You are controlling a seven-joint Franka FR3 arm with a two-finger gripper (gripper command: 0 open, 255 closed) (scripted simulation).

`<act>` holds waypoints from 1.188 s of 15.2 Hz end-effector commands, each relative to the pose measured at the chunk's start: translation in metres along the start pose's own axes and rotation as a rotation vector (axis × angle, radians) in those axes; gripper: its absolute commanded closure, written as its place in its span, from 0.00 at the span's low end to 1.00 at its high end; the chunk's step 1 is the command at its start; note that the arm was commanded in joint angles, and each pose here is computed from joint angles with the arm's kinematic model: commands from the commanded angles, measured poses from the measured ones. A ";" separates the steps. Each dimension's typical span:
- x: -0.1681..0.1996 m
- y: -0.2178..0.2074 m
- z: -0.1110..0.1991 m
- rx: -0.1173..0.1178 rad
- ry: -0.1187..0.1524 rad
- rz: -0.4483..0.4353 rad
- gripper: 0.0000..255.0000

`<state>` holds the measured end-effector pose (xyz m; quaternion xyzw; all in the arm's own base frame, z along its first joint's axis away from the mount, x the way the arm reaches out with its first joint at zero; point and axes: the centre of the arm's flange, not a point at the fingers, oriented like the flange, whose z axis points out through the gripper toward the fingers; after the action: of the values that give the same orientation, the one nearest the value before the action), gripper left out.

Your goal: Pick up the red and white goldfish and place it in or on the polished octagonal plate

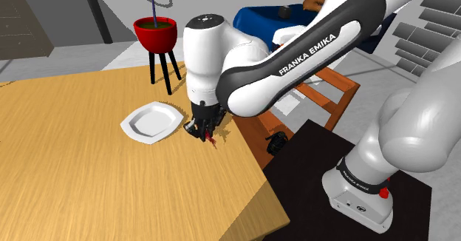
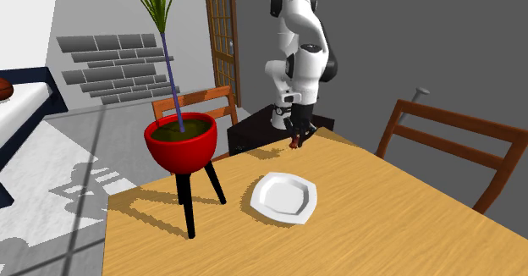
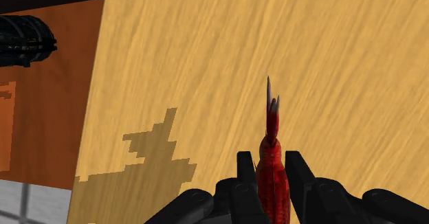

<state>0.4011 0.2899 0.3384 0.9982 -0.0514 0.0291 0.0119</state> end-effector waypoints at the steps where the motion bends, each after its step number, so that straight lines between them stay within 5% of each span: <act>1: 0.001 0.000 -0.010 0.000 -0.001 0.000 1.00; 7: 0.003 0.000 -0.042 0.000 -0.001 0.000 1.00; 18: 0.136 -0.057 -0.036 0.000 -0.001 0.000 1.00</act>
<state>0.5245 0.3301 0.3810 0.9982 -0.0508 0.0286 0.0115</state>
